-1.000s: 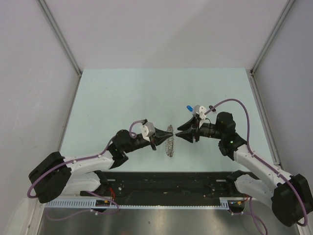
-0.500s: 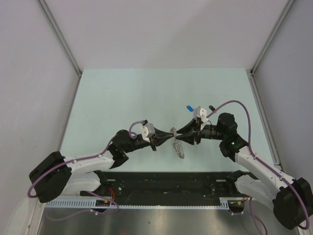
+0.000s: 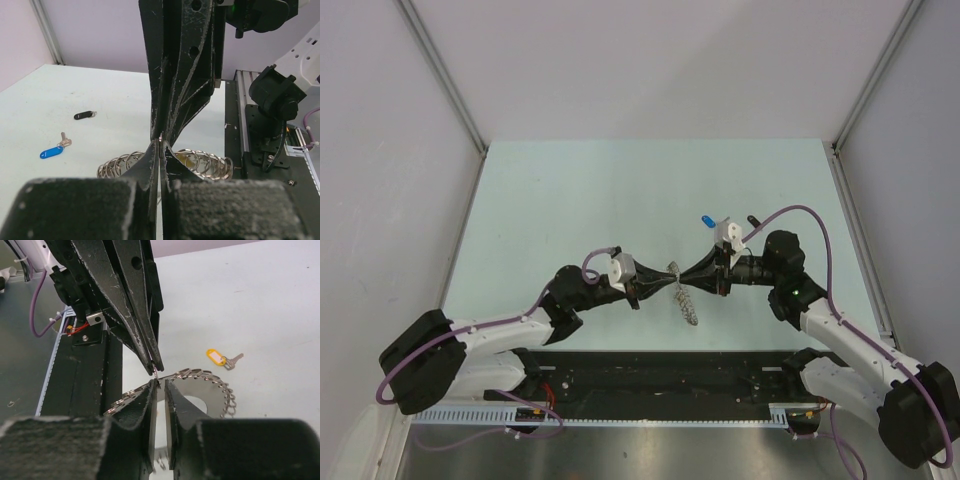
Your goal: Put the keys on the keyring
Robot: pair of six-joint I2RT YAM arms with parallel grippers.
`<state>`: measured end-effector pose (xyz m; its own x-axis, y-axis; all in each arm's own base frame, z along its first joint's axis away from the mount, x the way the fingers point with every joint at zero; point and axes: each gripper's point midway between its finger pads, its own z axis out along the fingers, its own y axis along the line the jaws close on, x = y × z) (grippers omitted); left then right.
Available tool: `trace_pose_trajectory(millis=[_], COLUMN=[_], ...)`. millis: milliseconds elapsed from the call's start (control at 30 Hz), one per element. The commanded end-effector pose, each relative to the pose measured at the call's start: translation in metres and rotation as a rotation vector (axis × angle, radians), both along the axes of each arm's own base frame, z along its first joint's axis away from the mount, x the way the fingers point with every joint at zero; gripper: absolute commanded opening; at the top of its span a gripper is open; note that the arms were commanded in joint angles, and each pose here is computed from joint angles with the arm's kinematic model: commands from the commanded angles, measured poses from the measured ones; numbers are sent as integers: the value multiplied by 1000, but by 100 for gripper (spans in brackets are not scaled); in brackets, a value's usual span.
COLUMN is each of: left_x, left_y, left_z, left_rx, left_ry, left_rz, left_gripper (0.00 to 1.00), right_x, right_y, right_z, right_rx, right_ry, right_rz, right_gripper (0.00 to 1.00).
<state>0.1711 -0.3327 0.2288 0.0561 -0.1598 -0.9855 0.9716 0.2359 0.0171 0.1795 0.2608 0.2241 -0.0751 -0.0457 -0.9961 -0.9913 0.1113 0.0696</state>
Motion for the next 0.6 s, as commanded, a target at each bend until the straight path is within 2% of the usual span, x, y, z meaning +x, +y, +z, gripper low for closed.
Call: trace_pose_trajectory(millis=[0, 33, 67, 100, 333, 400, 500, 567], left_x=[-7, -7, -6, -6, 2, 3, 5, 3], left_y=[0, -1, -1, -1, 12, 15, 16, 15], left_z=[49, 49, 47, 46, 34, 29, 24, 21], left_rx=[-124, -122, -114, -107, 22, 100, 182, 228], left_ry=[-99, -100, -97, -98, -66, -73, -84, -101], left_rz=[-35, -36, -35, -36, -6, 0, -3, -33], left_gripper=[0, 0, 0, 1, 27, 34, 44, 47], right_x=[-4, -5, -6, -6, -3, 0, 4, 4], right_y=[4, 4, 4, 4, -1, -2, -4, -6], right_z=[15, 15, 16, 17, 19, 20, 23, 19], right_rx=[37, 37, 39, 40, -6, -33, -71, -109], right_ry=[-53, -53, -56, -60, -107, -104, -126, -119], right_rz=[39, 44, 45, 45, 25, 13, 3, 8], right_gripper=[12, 9, 2, 0, 0, 0, 0, 0])
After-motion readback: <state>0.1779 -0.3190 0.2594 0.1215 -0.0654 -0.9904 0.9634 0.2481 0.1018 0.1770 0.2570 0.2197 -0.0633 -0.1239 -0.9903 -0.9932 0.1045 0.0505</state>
